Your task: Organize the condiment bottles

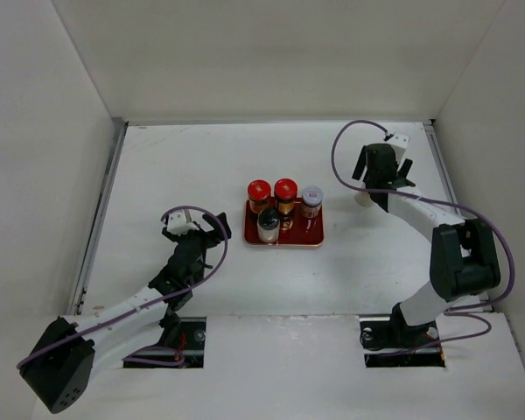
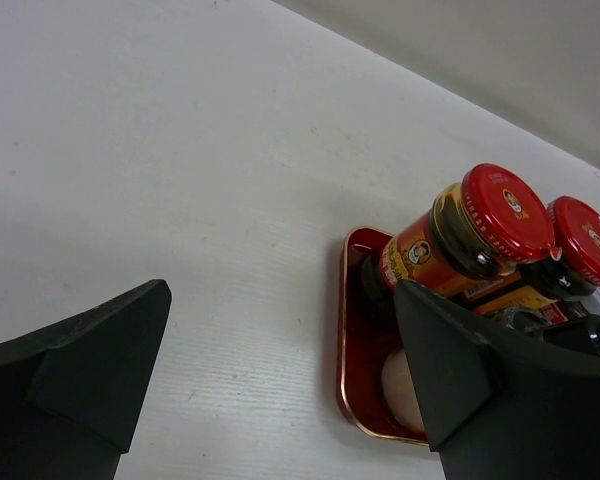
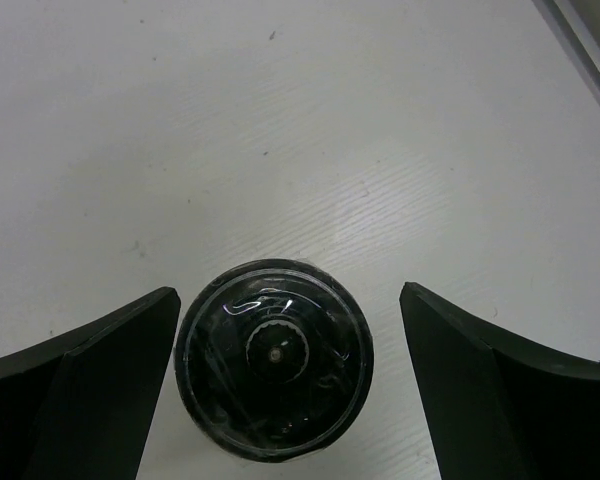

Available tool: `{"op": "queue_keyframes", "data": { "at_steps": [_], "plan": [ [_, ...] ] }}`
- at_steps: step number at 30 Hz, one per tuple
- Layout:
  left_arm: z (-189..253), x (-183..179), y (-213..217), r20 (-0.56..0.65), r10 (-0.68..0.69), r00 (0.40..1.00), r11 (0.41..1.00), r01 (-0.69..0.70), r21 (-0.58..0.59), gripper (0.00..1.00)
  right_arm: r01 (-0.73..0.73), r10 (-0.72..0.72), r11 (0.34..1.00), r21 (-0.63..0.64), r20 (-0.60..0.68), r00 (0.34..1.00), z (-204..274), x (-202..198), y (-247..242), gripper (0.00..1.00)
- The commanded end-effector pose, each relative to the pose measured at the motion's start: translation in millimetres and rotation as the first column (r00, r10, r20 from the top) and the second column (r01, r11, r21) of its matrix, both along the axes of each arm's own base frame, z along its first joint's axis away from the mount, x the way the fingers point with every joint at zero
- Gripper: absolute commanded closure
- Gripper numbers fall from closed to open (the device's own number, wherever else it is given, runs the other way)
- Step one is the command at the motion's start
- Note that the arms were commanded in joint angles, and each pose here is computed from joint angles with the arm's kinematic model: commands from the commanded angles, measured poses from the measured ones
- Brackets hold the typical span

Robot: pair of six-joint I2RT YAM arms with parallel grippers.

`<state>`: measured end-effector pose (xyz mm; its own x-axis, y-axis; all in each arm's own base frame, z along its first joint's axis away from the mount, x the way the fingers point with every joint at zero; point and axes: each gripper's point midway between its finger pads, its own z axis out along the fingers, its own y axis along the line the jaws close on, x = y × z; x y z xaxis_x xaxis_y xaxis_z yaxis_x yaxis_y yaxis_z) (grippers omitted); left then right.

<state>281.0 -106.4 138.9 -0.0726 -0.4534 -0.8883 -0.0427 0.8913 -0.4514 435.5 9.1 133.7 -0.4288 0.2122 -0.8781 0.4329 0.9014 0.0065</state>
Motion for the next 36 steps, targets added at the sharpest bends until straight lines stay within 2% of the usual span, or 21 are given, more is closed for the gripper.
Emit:
{"op": "queue_keyframes", "data": {
  "at_steps": [1, 6, 7, 13, 17, 21, 27, 36],
  "plan": [
    [17, 5, -3, 0.048, -0.001, 0.999, 0.999, 0.004, -0.047, 0.03, -0.038, 0.036, 0.998, 0.048, 0.056, 0.998, 17, 15, 9, 0.07],
    [16, 6, -2, 0.044, 0.006, 0.999, 0.999, -0.004, -0.045, 0.03, -0.047, 0.04, 0.996, 0.081, 0.093, 0.995, 23, 7, 12, 0.37],
    [14, 6, -3, 0.039, 0.005, 0.999, 0.999, -0.003, -0.041, 0.02, -0.043, 0.033, 0.995, 0.088, 0.109, 0.994, 28, 3, 11, 0.4],
    [16, 6, 2, 0.044, 0.028, 0.999, 0.999, -0.026, -0.045, 0.0, -0.073, 0.056, 0.995, 0.067, 0.226, 0.973, 67, -48, 26, 0.43],
    [15, 5, 4, 0.039, 0.041, 0.998, 0.999, -0.039, -0.036, 0.0, -0.182, 0.152, 0.979, 0.089, 0.271, 0.95, 69, -84, 60, 0.43],
    [12, 7, 6, 0.022, 0.062, 0.998, 0.998, -0.061, -0.02, 0.0, -0.337, 0.284, 0.933, 0.129, 0.315, 0.906, 76, -107, 115, 0.43],
    [14, 6, 4, 0.037, 0.049, 0.998, 0.998, -0.047, -0.038, 0.0, -0.481, 0.412, 0.868, 0.125, 0.36, 0.837, 86, -112, 187, 0.43],
    [12, 8, 6, 0.013, 0.058, 0.998, 0.998, -0.057, -0.017, 0.0, -0.54, 0.481, 0.836, 0.098, 0.342, 0.807, 65, -97, 240, 0.42]
  ]
}}
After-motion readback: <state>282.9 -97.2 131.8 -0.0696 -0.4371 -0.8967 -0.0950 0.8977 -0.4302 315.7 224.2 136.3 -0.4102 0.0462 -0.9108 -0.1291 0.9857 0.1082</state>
